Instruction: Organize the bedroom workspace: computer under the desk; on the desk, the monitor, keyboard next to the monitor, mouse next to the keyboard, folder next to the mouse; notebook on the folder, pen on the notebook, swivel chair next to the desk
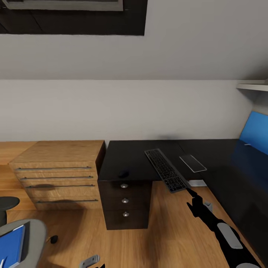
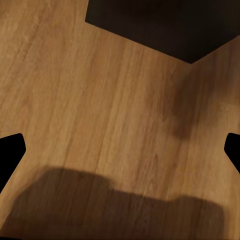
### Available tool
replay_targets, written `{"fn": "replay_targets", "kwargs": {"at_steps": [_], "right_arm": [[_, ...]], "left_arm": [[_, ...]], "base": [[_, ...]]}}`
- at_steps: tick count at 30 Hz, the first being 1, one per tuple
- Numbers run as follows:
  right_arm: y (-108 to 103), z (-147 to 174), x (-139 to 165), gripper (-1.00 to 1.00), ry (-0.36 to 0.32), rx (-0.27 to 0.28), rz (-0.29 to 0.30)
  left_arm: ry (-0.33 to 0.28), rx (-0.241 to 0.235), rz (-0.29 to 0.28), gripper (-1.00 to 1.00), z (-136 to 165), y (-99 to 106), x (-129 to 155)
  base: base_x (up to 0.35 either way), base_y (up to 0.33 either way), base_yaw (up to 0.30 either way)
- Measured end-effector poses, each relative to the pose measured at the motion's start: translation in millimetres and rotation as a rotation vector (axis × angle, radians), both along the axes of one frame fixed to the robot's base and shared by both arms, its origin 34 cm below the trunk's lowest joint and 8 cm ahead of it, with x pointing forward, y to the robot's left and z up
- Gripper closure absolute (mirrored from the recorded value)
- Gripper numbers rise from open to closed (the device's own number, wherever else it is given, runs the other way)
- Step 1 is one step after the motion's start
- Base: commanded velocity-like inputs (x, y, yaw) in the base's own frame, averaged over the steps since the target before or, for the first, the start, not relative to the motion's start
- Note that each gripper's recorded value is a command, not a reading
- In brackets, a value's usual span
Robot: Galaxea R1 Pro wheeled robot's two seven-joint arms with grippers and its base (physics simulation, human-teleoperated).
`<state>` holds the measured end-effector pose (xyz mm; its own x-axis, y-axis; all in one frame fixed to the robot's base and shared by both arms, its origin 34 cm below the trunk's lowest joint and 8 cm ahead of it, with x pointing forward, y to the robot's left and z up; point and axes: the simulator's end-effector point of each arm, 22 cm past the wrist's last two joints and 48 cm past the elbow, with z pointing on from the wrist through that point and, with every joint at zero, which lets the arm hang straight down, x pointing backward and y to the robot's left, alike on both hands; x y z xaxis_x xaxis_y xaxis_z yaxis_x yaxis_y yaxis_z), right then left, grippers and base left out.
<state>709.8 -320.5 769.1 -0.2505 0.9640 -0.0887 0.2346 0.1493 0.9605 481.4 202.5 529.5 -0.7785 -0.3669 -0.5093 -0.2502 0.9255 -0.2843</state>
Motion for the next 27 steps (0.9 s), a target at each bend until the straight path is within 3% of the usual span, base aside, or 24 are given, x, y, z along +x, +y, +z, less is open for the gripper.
{"fn": "replay_targets", "kwargs": {"at_steps": [12, 27], "right_arm": [[11, 0, 1, -1.0, -0.106, -0.036, 0.057], [12, -11, 0, -1.0, -0.13, -0.04, 0.069]], "left_arm": [[-0.001, 0.0, -0.003, -1.0, -20, 0, -1], [-0.001, 0.001, -0.003, -1.0, -36, 0, -1]], "base": [[0.0, 0.0, 0.0], [0.0, 0.0, 0.0]]}}
